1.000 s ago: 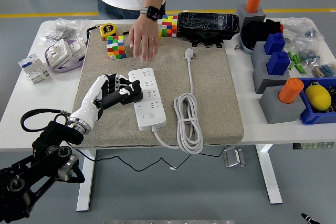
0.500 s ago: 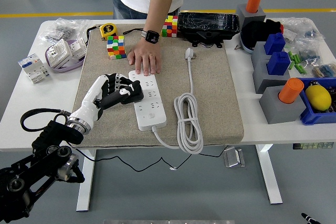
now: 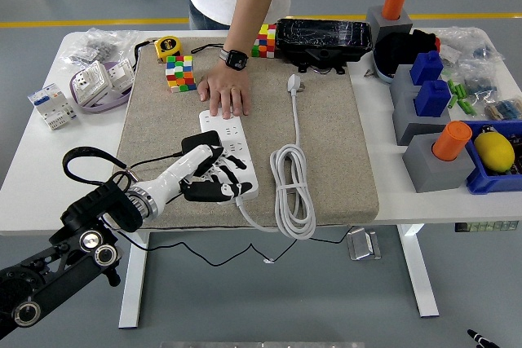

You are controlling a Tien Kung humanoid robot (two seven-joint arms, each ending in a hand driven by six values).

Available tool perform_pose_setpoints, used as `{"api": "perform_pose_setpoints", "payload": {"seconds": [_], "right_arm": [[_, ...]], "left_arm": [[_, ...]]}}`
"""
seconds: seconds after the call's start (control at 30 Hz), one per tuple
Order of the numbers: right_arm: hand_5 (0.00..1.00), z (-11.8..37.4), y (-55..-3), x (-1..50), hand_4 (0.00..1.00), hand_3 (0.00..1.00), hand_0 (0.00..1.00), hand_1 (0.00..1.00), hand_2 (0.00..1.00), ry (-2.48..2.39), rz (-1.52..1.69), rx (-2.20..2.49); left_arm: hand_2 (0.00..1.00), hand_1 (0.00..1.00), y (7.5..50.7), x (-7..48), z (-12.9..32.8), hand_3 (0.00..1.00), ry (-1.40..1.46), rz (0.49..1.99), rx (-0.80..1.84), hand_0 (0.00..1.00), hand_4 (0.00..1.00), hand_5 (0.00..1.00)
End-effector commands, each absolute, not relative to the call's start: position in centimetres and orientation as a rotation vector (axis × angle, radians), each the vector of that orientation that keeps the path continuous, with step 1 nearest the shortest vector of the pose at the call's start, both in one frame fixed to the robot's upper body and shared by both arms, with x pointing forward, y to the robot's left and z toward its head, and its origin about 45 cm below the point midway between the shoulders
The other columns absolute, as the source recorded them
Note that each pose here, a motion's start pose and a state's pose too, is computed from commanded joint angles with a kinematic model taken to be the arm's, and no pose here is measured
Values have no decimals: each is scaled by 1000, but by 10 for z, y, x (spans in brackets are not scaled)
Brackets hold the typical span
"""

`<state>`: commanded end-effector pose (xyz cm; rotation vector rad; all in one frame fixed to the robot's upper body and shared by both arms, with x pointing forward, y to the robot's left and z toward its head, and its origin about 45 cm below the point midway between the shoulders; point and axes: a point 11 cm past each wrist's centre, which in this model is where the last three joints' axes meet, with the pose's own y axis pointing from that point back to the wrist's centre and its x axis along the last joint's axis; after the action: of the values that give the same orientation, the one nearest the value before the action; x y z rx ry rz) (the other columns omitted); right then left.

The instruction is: Put the plug near the board,insert it into the board,press the button,pull the plug out

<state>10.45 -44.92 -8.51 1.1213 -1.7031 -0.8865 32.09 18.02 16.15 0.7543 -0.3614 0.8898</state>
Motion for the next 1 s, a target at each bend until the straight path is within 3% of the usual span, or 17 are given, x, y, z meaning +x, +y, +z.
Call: {"api": "perform_pose_setpoints", "payload": {"seconds": [0.03, 0.07, 1.0], "right_arm": [[491, -85, -449, 104, 952, 552, 599, 639, 638, -1702, -886, 1121], [491, -85, -449, 104, 951, 553, 601, 640, 637, -1701, -886, 1120], [491, -86, -448, 102, 951, 553, 601, 641, 636, -1706, -893, 1119]], "left_arm": [[204, 92, 181, 321, 160, 768, -388, 880, 787, 112, 709, 129], [153, 74, 181, 320, 158, 836, -405, 873, 814, 67, 767, 2], [150, 73, 187, 316, 138, 832, -378, 840, 922, 61, 772, 2]]}}
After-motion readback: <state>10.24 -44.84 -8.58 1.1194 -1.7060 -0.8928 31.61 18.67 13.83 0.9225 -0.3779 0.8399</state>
